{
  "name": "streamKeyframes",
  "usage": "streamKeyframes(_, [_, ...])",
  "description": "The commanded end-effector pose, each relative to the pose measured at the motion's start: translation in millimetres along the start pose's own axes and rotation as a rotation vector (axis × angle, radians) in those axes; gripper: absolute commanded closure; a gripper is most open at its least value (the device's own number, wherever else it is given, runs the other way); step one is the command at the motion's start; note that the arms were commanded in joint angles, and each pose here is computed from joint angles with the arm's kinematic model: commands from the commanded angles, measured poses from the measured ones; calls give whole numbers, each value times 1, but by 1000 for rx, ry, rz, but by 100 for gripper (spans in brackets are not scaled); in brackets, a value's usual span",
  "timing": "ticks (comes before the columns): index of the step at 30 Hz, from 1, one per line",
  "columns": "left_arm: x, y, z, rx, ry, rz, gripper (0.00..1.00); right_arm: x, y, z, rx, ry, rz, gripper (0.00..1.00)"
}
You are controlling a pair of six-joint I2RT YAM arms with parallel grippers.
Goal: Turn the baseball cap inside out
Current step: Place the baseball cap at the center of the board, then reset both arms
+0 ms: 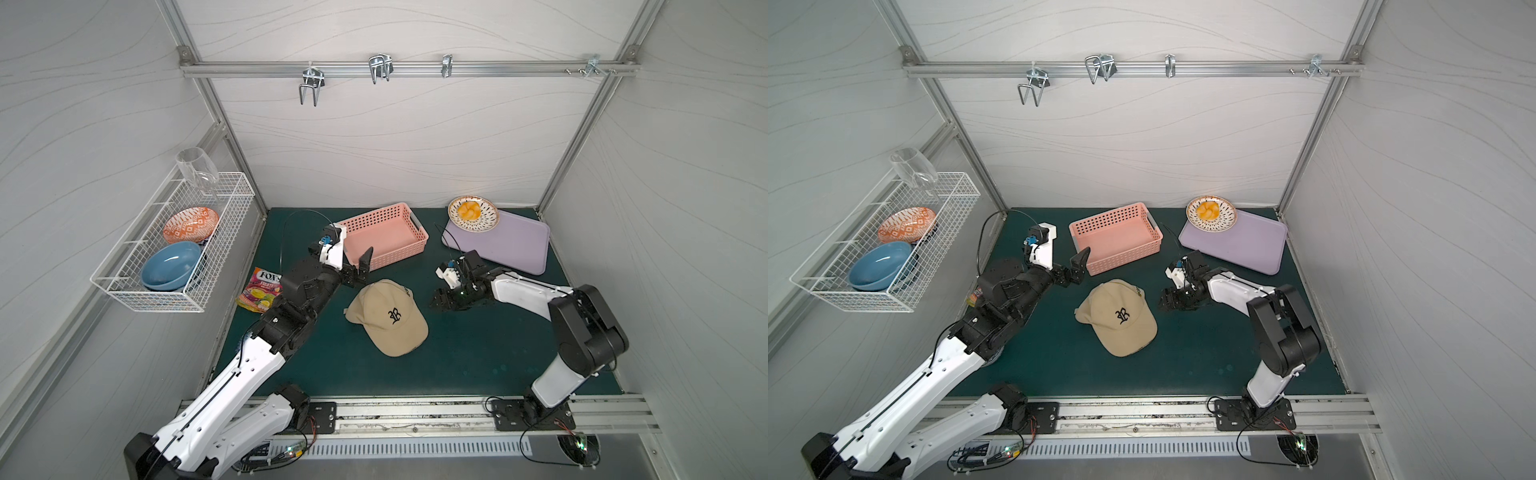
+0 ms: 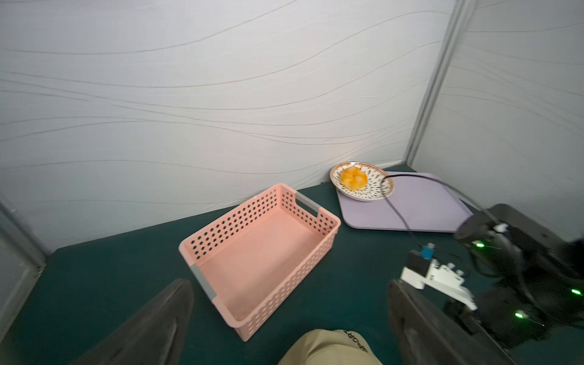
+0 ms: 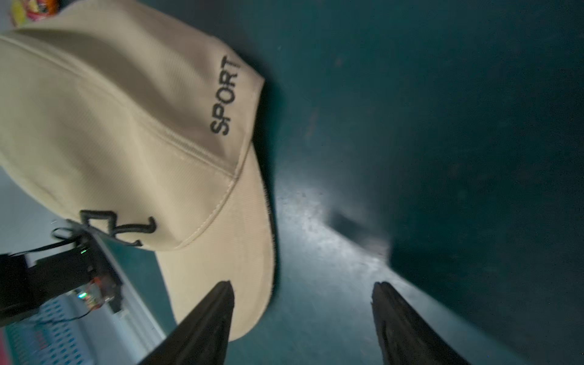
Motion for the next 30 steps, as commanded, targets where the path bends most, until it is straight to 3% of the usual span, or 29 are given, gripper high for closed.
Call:
streamKeyframes(1, [27,6,5,-41,-22,-328,0,-16,-31,-6,-130,36,322,24])
streamKeyframes(6, [69,11,36,-14,-38,-716,0,-32,-78,-16,-359,114,530,19])
streamKeyframes(10, [99,13,65,19,-59,-835,0,-61,-108,-18,-453,217,657,16])
streamKeyframes(16, [130,19,100,91,-46,-793,0,-106,-132,-9,-508,282,774,11])
streamKeyframes(19, [143,24,114,133,-63,-755,0,-123,-133,-3,-527,241,763,3])
streamKeyframes(30, [175,43,162,167,-90,-580,0,-159,-117,14,-698,129,742,1])
Point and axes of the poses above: each gripper's point midway between its finger pads, its own y axis out along the fingers, its own x axis along the line the jaws close on, z = x × y, the point moved 9 cm from there along -y, back along the fingers, and after that the axes turned 8 degrees about -y, right-handed, at the moved point
